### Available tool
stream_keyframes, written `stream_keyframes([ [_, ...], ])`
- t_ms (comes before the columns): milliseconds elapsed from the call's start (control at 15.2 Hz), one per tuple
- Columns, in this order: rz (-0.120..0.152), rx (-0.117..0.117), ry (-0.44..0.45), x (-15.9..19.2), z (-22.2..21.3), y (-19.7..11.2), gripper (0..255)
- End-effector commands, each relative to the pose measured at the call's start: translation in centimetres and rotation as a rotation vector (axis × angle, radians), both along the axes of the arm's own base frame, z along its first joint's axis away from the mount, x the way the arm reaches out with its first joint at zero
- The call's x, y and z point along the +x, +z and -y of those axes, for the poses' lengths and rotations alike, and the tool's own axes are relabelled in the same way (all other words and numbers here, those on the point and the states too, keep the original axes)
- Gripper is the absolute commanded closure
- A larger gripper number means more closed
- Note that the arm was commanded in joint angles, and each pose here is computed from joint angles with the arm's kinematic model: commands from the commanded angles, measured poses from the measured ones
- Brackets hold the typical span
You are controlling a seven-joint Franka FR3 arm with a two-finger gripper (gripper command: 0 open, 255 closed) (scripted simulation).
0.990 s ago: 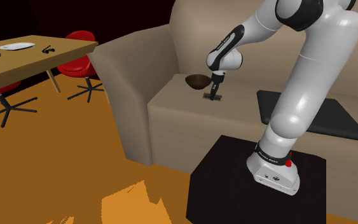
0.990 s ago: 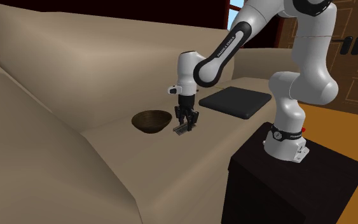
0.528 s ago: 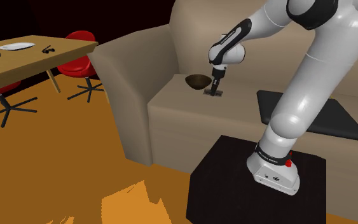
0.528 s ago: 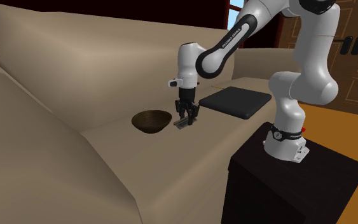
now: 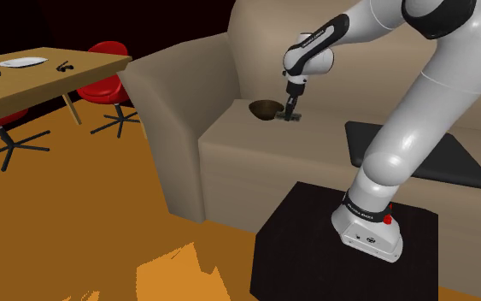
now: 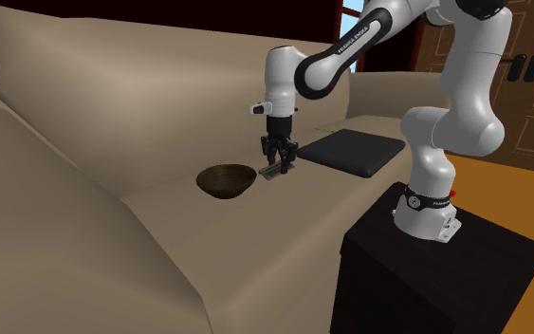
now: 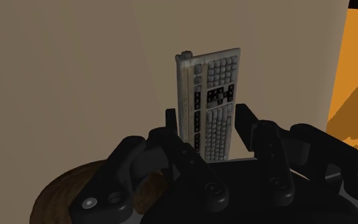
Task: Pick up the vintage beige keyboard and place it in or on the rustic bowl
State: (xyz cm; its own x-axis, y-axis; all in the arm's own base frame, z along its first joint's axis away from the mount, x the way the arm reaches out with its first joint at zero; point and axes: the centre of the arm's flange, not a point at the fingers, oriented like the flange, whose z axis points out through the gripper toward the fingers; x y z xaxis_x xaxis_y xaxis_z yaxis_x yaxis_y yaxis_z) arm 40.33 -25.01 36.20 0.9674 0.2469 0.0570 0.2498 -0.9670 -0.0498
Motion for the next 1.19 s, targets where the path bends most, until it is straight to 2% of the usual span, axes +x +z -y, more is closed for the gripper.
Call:
stream_keyframes([
  [0,0.0,0.0,0.0,0.0,0.0,1.0,255],
  [1122,0.0,0.0,0.0,0.0,0.0,9.9,255],
])
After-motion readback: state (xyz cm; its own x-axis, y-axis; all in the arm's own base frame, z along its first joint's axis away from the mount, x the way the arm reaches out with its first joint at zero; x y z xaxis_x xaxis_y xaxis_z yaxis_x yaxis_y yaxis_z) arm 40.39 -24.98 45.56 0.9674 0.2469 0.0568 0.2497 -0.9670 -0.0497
